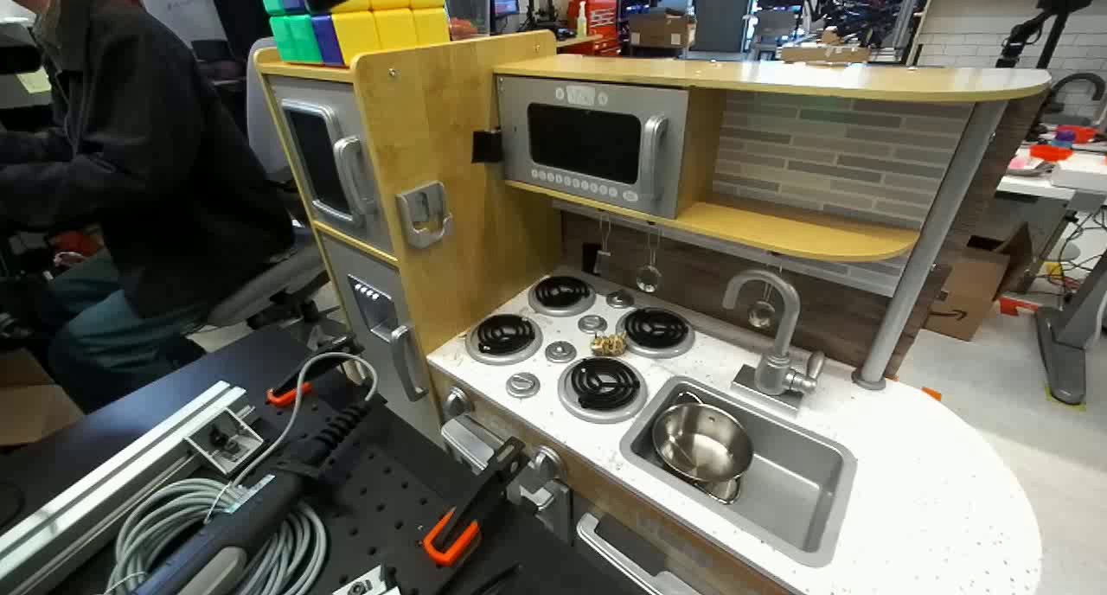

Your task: Put the object on the table into the silver pot

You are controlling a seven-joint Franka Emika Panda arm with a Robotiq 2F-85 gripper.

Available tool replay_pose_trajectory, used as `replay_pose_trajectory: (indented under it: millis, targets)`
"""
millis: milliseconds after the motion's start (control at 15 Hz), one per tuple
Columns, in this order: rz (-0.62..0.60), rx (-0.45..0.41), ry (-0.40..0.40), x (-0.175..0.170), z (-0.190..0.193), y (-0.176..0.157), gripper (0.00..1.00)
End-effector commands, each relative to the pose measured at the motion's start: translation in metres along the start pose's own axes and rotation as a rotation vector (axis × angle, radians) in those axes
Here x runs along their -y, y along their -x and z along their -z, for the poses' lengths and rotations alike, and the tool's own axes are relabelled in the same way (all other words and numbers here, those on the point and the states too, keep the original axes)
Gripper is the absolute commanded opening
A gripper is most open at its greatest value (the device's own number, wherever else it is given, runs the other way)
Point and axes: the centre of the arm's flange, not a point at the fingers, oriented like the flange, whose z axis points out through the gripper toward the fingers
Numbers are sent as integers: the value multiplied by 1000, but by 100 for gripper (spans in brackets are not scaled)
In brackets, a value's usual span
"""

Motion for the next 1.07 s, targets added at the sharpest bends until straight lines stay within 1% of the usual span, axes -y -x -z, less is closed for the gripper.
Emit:
replay_pose_trajectory:
  millis: [0,133,467,533,667,733,867,933,1000]
  targets:
    - [-1,24,0,0,-8,5,100]
    - [-2,54,0,-1,-21,11,100]
    - [-2,57,0,-1,-22,10,100]
    - [-8,67,17,0,-26,6,100]
    - [-72,85,10,7,-38,-17,100]
    - [-106,77,19,8,-48,-28,100]
    - [-190,64,39,5,-84,-59,100]
    - [-224,55,48,2,-101,-70,100]
    - [-265,48,75,-1,-117,-77,100]
